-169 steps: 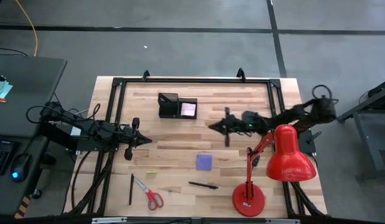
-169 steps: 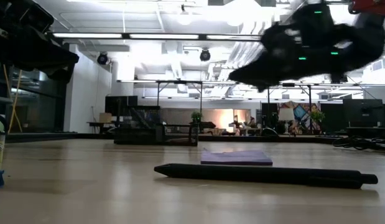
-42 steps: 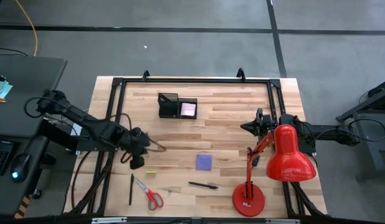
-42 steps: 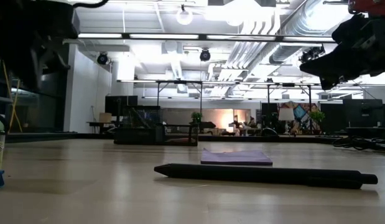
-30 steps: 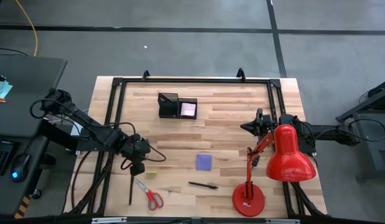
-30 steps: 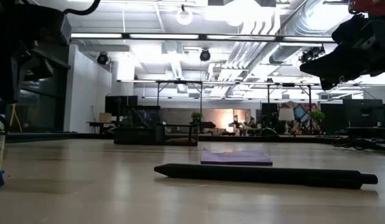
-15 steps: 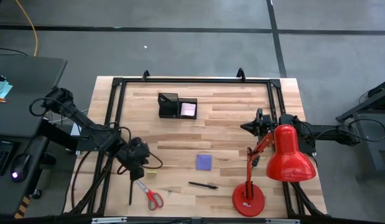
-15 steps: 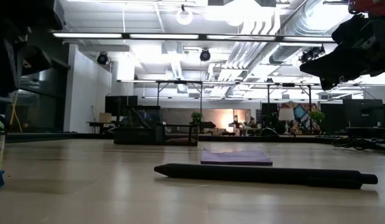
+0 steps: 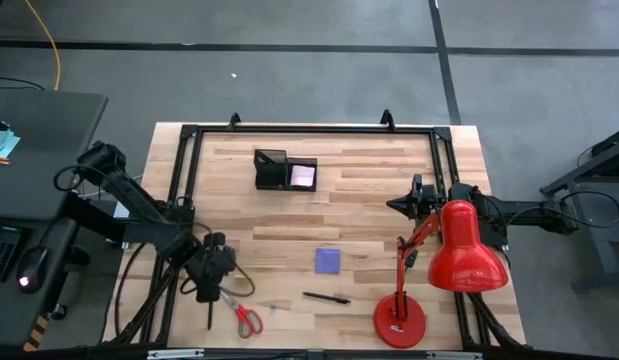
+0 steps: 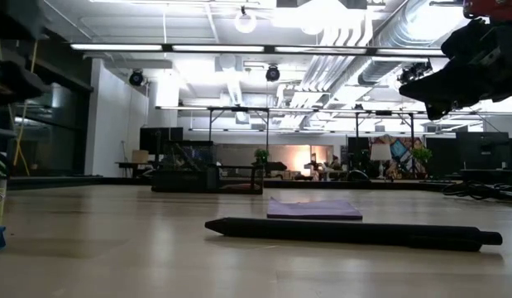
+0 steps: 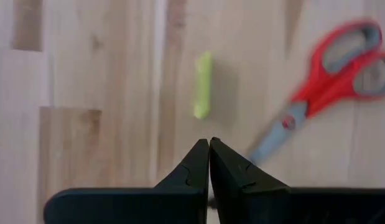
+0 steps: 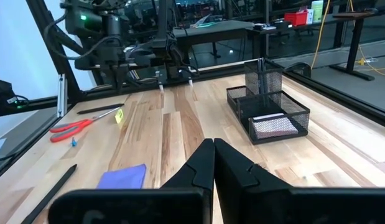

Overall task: Pick and place office supplies into organizer
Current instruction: Put the yellow eraser into the black desk organizer

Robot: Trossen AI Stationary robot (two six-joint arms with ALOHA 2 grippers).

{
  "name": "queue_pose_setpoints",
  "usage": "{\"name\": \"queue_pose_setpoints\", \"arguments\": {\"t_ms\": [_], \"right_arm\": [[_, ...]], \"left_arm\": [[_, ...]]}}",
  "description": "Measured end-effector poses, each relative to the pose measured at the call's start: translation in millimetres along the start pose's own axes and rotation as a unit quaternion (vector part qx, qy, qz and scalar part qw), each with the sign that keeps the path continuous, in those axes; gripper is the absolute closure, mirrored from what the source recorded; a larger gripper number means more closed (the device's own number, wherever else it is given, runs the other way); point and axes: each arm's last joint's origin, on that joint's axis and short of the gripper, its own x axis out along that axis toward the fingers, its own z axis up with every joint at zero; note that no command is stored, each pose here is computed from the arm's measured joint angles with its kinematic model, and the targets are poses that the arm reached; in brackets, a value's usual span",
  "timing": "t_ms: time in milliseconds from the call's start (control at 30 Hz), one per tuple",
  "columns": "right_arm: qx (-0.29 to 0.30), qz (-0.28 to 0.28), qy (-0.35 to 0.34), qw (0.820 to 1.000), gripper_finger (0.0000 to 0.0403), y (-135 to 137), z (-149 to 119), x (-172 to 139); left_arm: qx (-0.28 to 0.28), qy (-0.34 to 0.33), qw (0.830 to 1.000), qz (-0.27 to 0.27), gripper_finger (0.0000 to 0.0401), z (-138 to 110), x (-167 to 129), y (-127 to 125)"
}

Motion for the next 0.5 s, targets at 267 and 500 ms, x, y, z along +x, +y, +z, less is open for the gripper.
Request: {"name": "queue_pose_setpoints", "arguments": {"t_ms": [267,500], "right_arm": [[0.0,0.0,0.003,1.0,0.04,0,0,0],[0.0,0.0,0.005,1.0,0.04,0,0,0]], "left_arm": [[0.037,-0.004,0.999,0.037,0.0367,12,-1,-11],[0.058,0.016,0.996,0.063,0.0287,19,15,-17]]}}
